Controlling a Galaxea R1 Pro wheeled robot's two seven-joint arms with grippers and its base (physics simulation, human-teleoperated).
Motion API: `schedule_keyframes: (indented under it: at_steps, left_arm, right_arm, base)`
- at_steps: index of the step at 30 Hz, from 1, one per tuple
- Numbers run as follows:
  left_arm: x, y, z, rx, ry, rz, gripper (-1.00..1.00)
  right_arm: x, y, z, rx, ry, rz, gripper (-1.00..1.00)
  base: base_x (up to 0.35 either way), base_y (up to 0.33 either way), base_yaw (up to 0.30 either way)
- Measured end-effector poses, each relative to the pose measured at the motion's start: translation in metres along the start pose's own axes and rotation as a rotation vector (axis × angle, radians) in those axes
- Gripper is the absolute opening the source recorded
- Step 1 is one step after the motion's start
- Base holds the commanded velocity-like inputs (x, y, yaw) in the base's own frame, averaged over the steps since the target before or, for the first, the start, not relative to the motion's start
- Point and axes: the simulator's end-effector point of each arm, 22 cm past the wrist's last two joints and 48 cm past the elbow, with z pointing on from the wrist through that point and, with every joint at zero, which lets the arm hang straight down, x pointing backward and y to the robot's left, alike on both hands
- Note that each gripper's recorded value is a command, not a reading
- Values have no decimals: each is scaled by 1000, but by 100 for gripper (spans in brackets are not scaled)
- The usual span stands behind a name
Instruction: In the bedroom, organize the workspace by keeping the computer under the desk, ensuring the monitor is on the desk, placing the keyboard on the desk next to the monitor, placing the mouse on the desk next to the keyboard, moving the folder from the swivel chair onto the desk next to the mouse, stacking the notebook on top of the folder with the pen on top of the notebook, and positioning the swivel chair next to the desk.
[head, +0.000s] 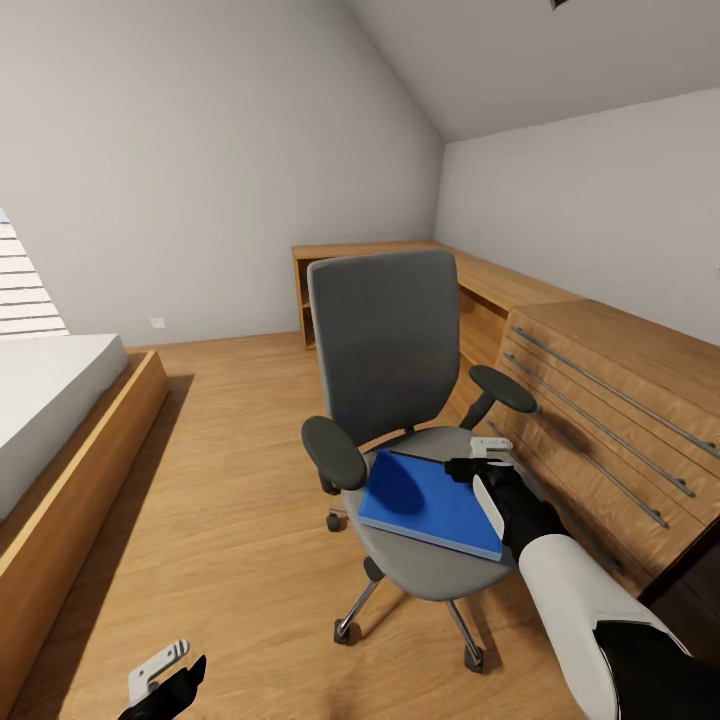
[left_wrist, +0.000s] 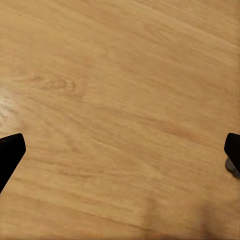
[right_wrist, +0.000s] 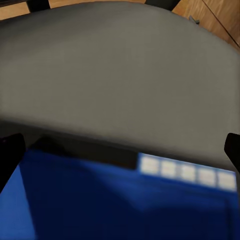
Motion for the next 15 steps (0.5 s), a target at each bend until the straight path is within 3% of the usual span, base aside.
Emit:
schedule_keyframes:
  at_steps: [5,10,15]
  left_arm:
    - [0,0,0,0,0,0,100]
    - [0,0,0,0,0,0,100]
    - [0,0,0,0,0,0,100]
  right_arm:
    - [0,0,0,0,0,1,100]
    - [0,0,0,0,0,0,100]
    - [0,0,0,1,-1,-2,100]
  base:
    - [-9,0,0]
    - [-191,0,0]
    - [-62,0,0]
